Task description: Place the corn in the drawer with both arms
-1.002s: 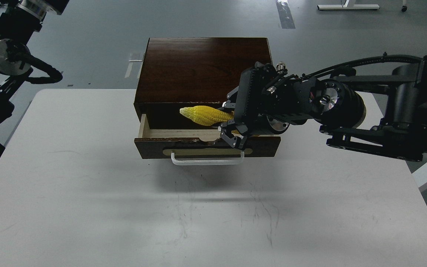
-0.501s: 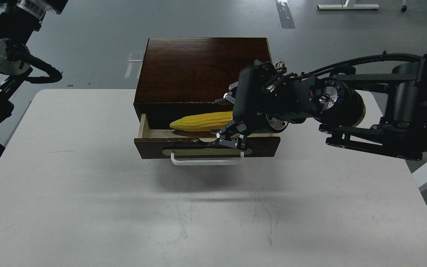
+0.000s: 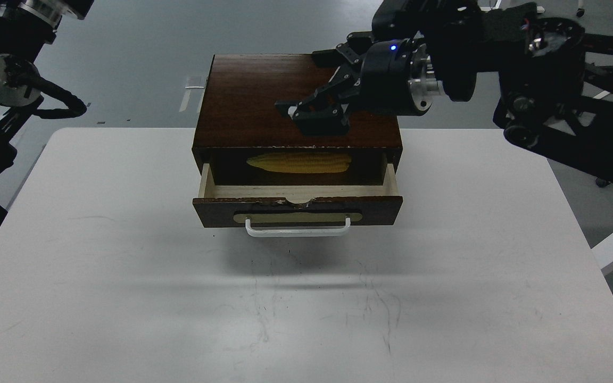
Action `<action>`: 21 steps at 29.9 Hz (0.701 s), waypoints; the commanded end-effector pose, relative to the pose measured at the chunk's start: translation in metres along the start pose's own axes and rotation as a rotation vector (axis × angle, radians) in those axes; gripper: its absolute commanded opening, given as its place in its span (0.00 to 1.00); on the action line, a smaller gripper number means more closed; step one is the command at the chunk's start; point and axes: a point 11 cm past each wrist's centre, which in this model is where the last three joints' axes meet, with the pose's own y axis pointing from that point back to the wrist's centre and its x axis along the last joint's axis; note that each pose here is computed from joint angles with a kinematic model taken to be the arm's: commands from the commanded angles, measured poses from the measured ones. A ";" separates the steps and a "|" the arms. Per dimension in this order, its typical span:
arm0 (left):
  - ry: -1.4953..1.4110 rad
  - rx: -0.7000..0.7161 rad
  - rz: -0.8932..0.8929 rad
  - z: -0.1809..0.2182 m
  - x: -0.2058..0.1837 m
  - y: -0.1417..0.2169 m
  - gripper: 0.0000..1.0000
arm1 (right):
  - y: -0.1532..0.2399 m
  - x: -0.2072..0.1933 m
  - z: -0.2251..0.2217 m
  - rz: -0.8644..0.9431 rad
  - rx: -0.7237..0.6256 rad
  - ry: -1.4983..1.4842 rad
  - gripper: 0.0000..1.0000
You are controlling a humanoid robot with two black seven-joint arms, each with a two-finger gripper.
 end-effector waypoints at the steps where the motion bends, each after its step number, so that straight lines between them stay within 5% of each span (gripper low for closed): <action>1: 0.000 0.001 -0.003 0.000 -0.001 -0.002 0.98 | 0.021 0.019 0.021 0.086 -0.021 -0.162 1.00; 15: 0.023 0.026 0.015 -0.019 0.001 0.004 0.98 | 0.110 0.040 0.159 0.572 -0.081 -1.105 1.00; 21: 0.023 0.036 0.020 -0.023 0.003 0.007 0.98 | 0.146 0.021 0.212 0.878 0.027 -1.599 1.00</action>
